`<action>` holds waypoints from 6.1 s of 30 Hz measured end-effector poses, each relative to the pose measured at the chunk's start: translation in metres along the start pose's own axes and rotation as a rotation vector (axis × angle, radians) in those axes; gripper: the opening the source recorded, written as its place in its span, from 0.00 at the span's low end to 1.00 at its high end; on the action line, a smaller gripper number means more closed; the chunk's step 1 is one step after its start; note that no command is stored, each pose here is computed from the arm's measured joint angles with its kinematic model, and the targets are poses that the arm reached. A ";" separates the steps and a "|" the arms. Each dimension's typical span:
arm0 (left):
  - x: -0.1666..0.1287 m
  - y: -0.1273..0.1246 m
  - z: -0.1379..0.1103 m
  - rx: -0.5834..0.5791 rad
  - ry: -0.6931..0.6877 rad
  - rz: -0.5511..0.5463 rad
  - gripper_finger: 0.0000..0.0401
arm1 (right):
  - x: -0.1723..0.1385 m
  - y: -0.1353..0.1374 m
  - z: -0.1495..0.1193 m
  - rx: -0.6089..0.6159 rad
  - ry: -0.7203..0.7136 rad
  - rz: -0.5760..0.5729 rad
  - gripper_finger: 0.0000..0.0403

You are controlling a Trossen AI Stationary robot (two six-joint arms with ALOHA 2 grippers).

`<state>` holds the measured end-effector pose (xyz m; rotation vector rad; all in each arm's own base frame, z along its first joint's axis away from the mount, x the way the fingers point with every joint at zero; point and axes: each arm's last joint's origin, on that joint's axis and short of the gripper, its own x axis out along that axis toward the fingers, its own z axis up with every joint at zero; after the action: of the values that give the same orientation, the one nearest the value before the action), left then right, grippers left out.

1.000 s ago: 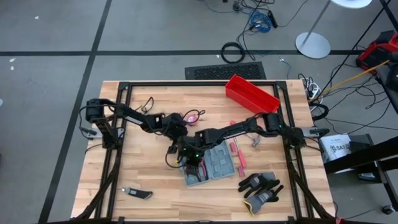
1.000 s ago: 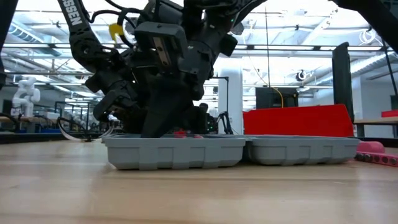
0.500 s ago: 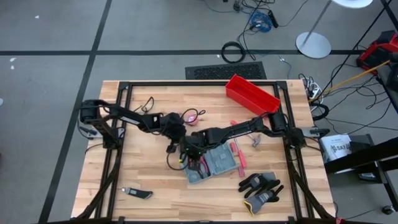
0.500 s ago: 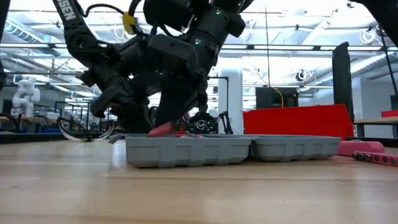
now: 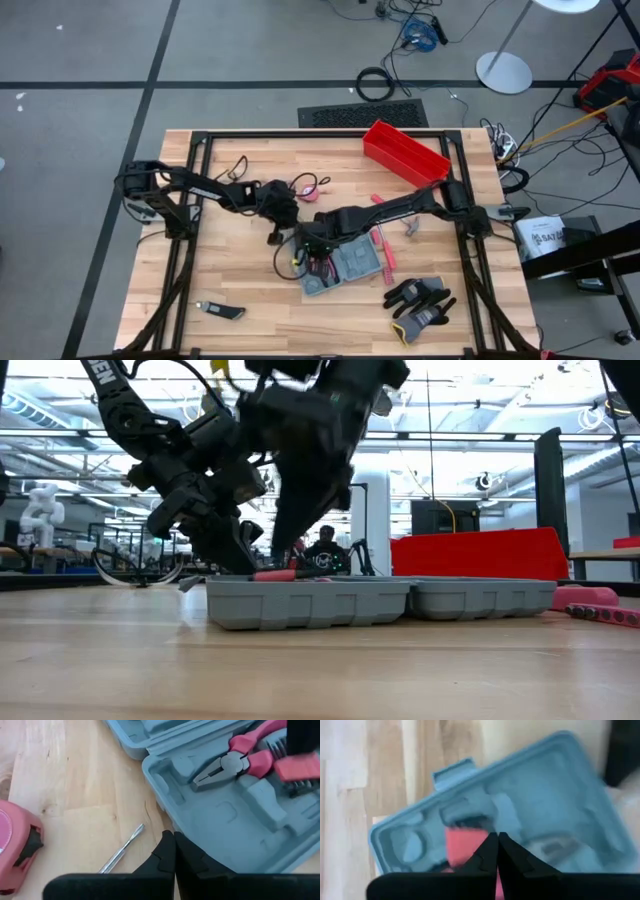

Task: Prefit tool cases
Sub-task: Adjust the hex key on the toolbox

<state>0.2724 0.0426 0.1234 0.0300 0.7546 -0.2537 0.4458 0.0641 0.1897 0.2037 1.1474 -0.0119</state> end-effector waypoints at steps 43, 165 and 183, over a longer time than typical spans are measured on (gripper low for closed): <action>0.000 0.000 -0.004 -0.020 0.017 0.068 0.00 | 0.041 0.038 -0.008 0.081 0.063 0.326 0.00; 0.011 0.041 0.089 0.081 -0.090 0.345 0.00 | -0.078 -0.038 -0.191 0.495 -0.453 -0.278 0.19; 0.042 0.040 0.069 0.075 0.036 0.227 0.00 | -0.076 0.006 -0.202 0.684 -0.354 0.077 0.19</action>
<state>0.3573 0.0642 0.1424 0.1908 0.7698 -0.0649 0.2327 0.0960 0.1798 0.8196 0.7459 -0.3629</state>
